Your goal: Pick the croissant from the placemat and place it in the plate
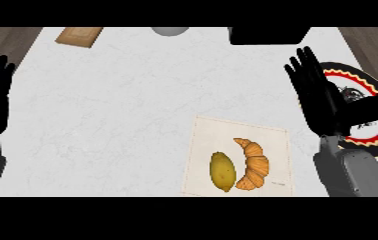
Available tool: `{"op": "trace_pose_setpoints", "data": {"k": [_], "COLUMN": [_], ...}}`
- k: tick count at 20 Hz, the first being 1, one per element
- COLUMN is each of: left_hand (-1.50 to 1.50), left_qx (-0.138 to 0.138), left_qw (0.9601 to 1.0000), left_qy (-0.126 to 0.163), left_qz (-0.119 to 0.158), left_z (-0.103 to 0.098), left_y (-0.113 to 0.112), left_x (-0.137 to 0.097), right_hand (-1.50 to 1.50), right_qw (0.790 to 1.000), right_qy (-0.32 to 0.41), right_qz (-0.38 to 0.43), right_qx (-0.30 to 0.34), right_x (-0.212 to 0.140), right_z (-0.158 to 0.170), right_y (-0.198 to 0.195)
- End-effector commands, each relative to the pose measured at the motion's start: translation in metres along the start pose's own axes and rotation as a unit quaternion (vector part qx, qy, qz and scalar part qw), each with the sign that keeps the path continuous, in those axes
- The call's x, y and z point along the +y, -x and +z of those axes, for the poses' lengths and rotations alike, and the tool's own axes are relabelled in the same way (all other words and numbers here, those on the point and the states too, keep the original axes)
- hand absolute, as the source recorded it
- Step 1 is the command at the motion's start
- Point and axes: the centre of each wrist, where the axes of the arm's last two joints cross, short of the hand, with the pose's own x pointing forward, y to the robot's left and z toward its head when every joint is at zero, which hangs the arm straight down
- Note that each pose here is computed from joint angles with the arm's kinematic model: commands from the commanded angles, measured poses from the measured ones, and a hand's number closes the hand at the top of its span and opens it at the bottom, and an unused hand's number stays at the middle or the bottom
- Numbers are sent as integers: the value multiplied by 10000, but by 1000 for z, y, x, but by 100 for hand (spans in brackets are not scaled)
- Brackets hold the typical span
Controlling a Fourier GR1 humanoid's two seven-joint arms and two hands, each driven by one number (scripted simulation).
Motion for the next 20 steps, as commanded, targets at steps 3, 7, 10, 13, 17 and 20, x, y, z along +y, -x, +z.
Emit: {"op": "trace_pose_setpoints", "data": {"k": [3,7,10,13,17,20], "left_hand": [0,0,0,0,0,0], "left_qx": [272,740,1037,1054,1065,1001], "left_qw": [9969,9897,9819,9786,9786,9784], "left_qy": [732,1222,1579,1768,1761,1810], "left_qz": [-82,-78,143,75,64,46], "left_z": [4,23,36,43,41,56], "left_y": [8,31,46,60,56,54], "left_x": [-22,-39,-61,-64,-67,-72], "right_hand": [150,150,-150,-150,-150,-150], "right_qw": [9900,9167,9739,9694,9327,9105], "right_qy": [-1374,-2071,-708,-1444,-2361,-2516], "right_qz": [276,3302,1819,1623,2554,3166], "right_qx": [-150,-880,-1155,-1141,-954,-866], "right_x": [-12,-31,-70,-86,-105,-116], "right_z": [-6,-12,25,56,75,63], "right_y": [16,-66,29,80,87,77]}}
